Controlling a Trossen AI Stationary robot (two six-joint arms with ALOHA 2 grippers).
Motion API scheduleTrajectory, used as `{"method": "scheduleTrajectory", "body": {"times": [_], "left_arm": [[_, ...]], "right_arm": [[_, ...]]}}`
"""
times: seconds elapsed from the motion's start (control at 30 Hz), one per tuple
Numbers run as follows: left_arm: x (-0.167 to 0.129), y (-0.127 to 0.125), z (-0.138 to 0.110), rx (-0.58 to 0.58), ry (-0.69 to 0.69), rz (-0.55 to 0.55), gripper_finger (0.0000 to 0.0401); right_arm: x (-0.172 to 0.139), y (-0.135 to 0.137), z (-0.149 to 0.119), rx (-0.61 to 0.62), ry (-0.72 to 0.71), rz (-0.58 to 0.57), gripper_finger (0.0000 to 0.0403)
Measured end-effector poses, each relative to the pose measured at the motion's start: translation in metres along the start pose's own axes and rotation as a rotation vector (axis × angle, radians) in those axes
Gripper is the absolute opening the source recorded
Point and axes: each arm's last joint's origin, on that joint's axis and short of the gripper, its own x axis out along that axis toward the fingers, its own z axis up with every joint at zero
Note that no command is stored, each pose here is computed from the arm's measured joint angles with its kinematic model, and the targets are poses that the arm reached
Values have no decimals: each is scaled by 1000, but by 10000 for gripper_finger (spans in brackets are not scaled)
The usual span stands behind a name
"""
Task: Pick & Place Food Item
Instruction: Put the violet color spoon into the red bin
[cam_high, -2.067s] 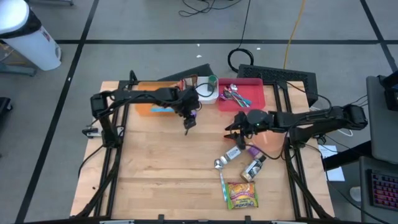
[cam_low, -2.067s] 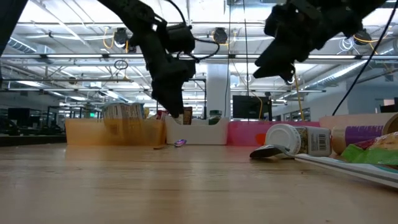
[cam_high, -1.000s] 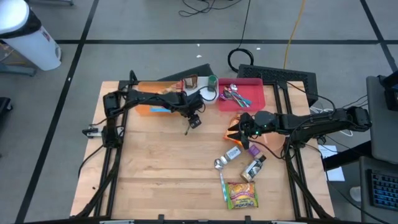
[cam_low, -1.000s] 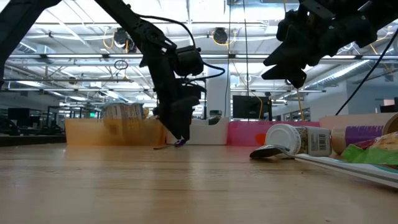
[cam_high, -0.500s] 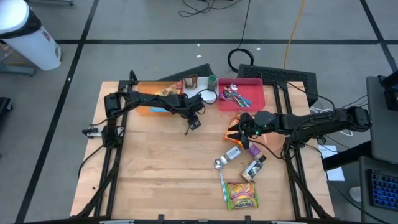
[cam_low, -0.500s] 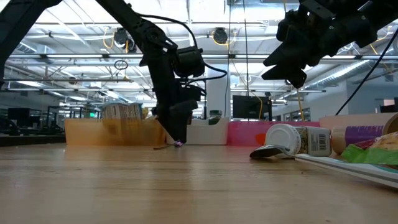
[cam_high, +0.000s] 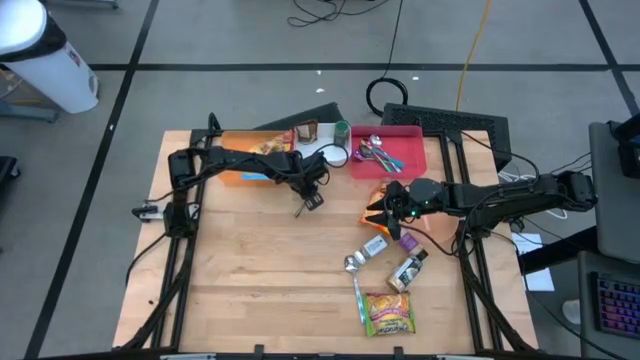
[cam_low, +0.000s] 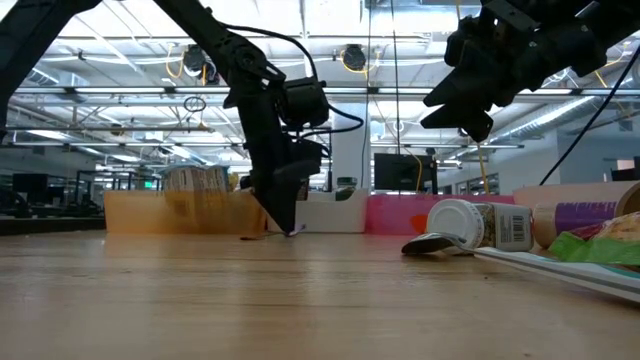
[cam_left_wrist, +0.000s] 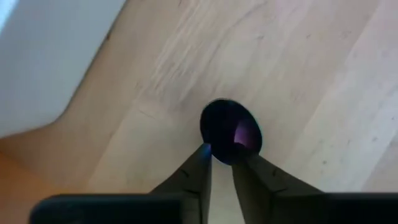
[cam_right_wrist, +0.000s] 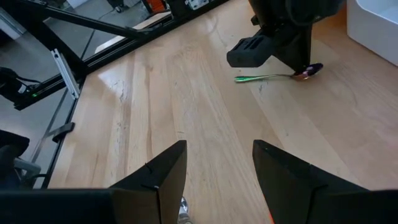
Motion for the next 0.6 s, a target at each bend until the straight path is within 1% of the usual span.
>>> {"method": "scheduleTrajectory", "body": {"times": [0.2,0.23,0.47,0.6], "left_arm": [[0,-2,0,-27,11,-58,10],[0,-2,0,-29,14,-68,6],[-1,-3,0,-50,18,-102,4],[-3,-4,4,-85,9,-107,20]], "right_arm": [[0,0,0,0,0,0,176],[0,0,0,0,0,0,176],[0,0,0,-1,1,0,176],[0,0,0,-2,1,2,176]]}}
